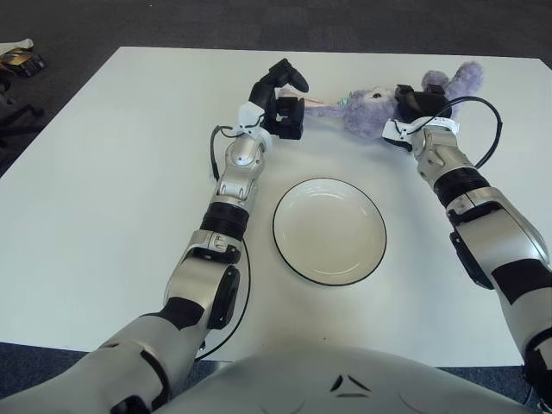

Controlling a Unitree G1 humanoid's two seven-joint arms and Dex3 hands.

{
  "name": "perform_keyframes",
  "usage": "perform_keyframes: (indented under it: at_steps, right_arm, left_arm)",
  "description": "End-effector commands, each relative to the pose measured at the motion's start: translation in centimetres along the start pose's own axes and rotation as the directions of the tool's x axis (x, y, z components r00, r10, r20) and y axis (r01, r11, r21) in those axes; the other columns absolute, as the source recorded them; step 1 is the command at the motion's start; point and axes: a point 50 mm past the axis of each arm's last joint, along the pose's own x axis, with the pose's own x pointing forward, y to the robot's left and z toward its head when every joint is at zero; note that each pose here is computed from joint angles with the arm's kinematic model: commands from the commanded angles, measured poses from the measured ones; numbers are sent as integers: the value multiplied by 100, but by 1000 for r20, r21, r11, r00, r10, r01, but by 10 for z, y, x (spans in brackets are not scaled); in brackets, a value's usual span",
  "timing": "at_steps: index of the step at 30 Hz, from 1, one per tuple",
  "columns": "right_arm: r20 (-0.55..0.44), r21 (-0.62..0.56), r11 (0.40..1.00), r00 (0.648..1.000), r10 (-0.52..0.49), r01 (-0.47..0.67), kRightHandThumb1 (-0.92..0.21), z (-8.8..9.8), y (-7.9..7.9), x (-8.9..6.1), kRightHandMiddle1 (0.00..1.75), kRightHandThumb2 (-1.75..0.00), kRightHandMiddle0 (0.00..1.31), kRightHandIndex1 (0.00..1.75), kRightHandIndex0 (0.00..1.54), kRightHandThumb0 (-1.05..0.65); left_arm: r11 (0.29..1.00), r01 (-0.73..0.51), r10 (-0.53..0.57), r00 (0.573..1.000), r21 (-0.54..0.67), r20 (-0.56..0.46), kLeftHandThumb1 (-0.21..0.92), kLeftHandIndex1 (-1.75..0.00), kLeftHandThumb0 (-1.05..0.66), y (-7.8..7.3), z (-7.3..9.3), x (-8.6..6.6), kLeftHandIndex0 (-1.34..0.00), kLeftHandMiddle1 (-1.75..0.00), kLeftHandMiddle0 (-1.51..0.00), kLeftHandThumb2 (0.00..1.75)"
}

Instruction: Put the doll into the plate.

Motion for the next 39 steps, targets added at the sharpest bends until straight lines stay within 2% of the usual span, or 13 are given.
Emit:
perform_keyframes:
  at_steps: [1,7,10,15,28,39]
  right_arm:
    - [-12,37,996,996,87,-87,-47,-5,24,-9,175,-110,101,172,49,42]
    - [9,68,994,997,80,-80,-48,-6,22,-10,175,-110,106,172,49,42]
    - [15,85,993,997,80,-81,-41,-6,21,-11,175,-120,108,174,53,44]
    - [19,108,990,996,90,-92,-36,-8,18,-11,175,-126,108,175,56,45]
    - [35,174,981,996,77,-82,-15,-12,10,-11,175,-152,108,175,75,54]
    - [81,223,975,997,-7,-11,-7,-14,-7,-11,175,-162,111,175,81,58]
  left_arm:
    - [1000,-1,1,1000,-2,4,23,-175,-51,2,0,0,-68,-175,-133,143]
    - [1000,3,-3,1000,1,6,29,-175,-49,3,-1,0,-63,-175,-132,135]
    - [1000,3,-3,1000,3,3,34,-175,-47,3,-1,0,-59,-175,-132,129]
    - [1000,5,-5,1000,5,-9,37,-175,-46,3,-1,1,-56,-175,-132,125]
    - [1000,1,-1,1000,5,-22,40,-175,-45,5,-2,2,-55,-175,-130,122]
    - [1000,-15,15,1000,14,-26,34,-175,-47,11,-2,5,-59,-175,-131,129]
